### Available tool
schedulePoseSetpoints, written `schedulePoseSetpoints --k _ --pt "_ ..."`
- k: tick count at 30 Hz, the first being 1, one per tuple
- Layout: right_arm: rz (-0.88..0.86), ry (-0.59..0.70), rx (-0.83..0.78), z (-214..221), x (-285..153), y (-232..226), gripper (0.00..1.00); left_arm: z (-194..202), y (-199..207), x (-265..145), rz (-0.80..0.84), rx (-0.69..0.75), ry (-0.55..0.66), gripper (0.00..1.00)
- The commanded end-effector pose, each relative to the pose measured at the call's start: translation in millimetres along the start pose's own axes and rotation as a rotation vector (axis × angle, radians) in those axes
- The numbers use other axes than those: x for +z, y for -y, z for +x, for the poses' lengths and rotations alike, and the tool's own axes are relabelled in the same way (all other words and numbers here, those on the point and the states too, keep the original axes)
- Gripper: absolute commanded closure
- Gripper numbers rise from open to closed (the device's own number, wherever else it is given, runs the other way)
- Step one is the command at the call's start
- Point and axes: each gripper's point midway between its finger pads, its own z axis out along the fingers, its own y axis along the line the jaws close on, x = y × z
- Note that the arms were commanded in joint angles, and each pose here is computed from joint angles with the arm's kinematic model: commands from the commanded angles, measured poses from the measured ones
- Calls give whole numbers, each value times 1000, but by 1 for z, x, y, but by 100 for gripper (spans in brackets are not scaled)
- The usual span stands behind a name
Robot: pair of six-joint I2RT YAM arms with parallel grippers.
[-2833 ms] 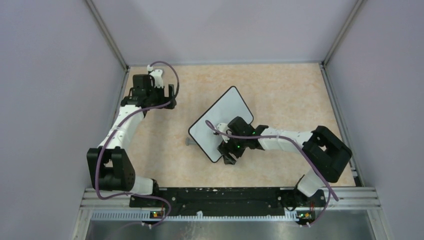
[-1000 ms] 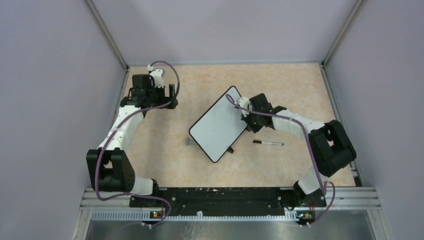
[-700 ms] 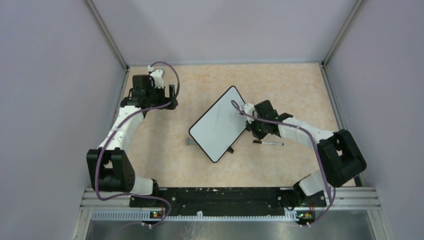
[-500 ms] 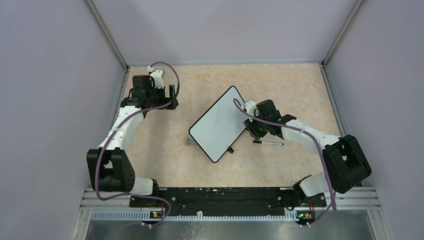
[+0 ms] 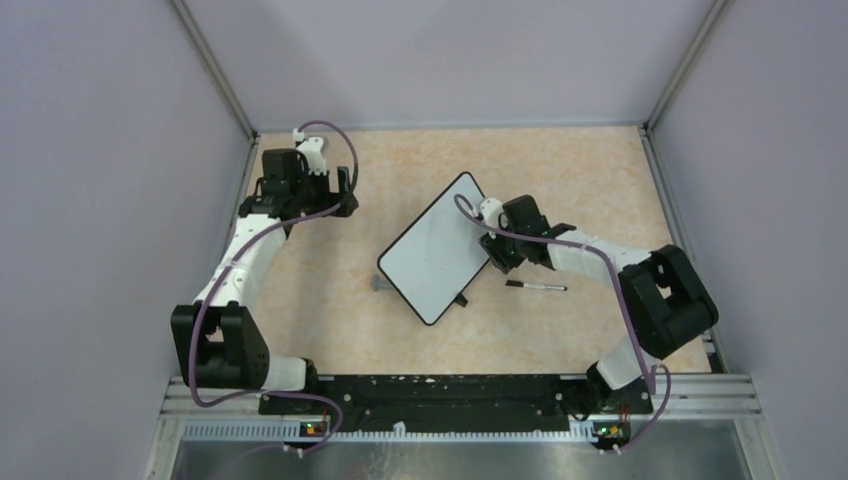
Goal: Write a sentence on the whiteboard
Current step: Move the whiteboard to the center of the board.
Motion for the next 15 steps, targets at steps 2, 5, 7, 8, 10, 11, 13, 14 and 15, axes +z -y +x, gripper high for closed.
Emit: schedulePoseSetpoints --k 2,5,7,8,10,11,13,14,15 --pt "11 116 -35 -42 3 9 57 -15 7 -5 27 9 61 1" --pt "-1 110 -37 -41 6 7 65 -13 7 -3 26 5 52 1" --pt "-7 100 -37 -37 9 6 71 -12 6 -2 27 5 47 1" --pt "-10 96 -37 -35 9 6 74 -11 6 -2 25 6 47 1" --pt "-20 87 -34 -32 9 3 78 -11 5 -3 17 9 47 1" --pt "-25 82 -31 -30 9 2 82 -11 4 -3 13 11 48 1" --pt "-30 82 -29 -29 6 0 91 -11 3 -4 9 12 49 1" --pt "-34 79 -27 -28 4 -1 97 -11 4 -4 11 13 48 1" --pt "-33 82 -26 -28 0 -1 100 -10 4 -4 11 13 48 1"
